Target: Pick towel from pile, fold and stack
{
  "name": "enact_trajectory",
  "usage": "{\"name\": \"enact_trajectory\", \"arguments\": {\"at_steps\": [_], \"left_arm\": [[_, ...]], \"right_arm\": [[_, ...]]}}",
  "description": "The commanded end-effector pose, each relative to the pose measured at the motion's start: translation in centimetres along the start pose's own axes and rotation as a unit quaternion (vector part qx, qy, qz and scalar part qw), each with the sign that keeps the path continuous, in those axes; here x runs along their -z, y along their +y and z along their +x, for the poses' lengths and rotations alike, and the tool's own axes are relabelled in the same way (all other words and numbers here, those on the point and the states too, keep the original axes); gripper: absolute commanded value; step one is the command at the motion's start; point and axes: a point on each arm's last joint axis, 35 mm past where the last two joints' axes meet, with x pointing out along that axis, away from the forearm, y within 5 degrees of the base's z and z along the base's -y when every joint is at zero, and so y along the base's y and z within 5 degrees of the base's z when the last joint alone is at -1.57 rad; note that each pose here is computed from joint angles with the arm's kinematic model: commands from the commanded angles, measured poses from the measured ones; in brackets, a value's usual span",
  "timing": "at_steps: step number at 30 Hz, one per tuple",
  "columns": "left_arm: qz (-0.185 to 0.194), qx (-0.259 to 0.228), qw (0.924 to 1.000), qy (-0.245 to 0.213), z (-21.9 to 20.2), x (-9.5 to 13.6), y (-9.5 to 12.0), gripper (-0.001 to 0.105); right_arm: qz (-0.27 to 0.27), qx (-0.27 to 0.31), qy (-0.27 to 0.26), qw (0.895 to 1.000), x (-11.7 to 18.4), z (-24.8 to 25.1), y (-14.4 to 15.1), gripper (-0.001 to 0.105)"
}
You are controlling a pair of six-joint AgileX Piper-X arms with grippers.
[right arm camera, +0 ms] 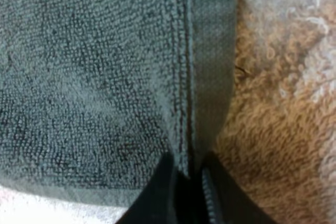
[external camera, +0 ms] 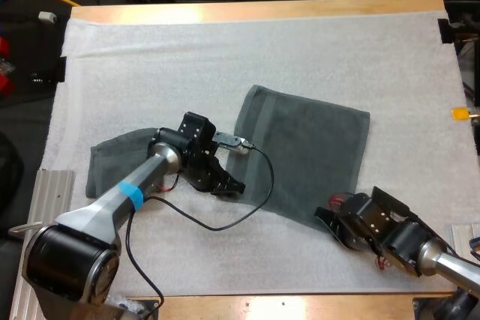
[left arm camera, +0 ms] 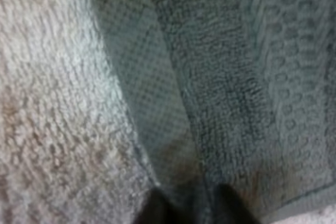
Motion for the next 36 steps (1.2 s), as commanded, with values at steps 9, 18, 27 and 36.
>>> {"name": "enact_trajectory", "arguments": {"at_steps": [9,18,27,36], "left_arm": [[-0.004,0.011,0.9997,0.023,-1.1,1.3,-0.5,0.000],[0.028,0.036,0.9977,-0.051,-7.6,3.5,-2.6,0.000],[0.040,0.073,0.9949,-0.057,-11.9,7.2,-3.8,0.000],[0.048,0.108,0.9899,-0.078,-12.9,7.6,-4.3,0.000]], "right_arm": [[-0.088,-0.001,-0.011,0.996,-1.0,-1.5,1.1,0.000],[-0.200,0.068,-0.063,0.975,-3.6,-7.4,3.4,0.000],[-0.219,0.027,-0.042,0.975,-4.0,-12.2,4.1,0.000],[-0.216,-0.046,0.024,0.975,-3.3,-13.5,4.2,0.000]]}}
